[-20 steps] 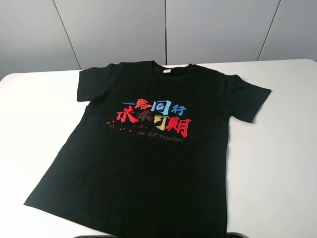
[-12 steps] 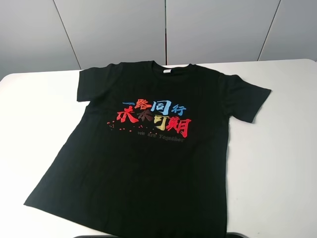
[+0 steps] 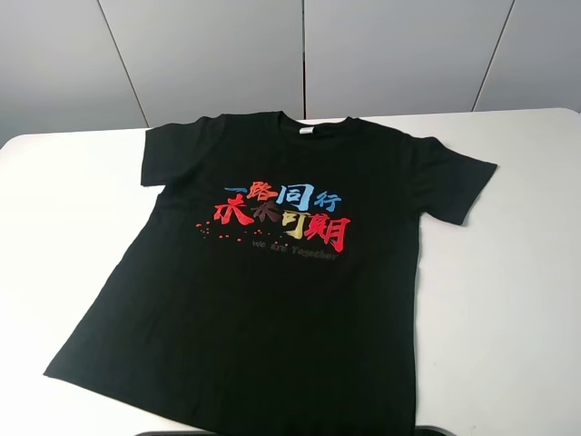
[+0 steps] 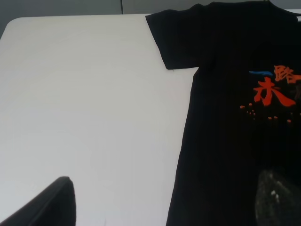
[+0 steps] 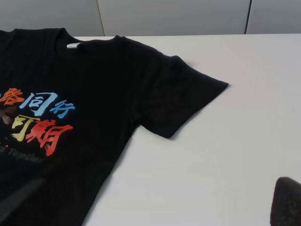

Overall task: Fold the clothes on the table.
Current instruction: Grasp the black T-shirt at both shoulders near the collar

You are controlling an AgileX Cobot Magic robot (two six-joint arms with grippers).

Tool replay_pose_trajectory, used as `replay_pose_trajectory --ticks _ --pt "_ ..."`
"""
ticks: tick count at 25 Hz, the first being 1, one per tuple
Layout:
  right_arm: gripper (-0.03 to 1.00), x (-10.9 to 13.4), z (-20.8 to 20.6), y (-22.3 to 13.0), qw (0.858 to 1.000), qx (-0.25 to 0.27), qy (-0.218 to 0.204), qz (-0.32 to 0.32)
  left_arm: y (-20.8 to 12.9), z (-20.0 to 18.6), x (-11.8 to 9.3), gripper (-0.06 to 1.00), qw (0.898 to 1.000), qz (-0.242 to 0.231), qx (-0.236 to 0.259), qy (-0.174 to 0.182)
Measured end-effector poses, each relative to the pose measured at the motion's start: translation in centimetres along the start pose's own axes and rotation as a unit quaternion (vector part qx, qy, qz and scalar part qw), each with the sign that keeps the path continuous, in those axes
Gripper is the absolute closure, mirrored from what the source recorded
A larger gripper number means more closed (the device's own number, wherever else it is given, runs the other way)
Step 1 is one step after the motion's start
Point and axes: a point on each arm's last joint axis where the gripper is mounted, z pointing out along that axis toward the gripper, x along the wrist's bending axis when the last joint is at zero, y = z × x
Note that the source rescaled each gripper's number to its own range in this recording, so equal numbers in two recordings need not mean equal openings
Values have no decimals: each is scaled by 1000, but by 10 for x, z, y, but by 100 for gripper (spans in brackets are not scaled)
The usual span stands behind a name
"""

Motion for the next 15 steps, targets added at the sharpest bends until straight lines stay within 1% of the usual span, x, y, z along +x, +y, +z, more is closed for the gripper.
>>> replay_pose_trajectory --ticks 15 --pt "-3 0 0 0 1000 0 0 0 0 0 0 -5 1000 -4 0 1"
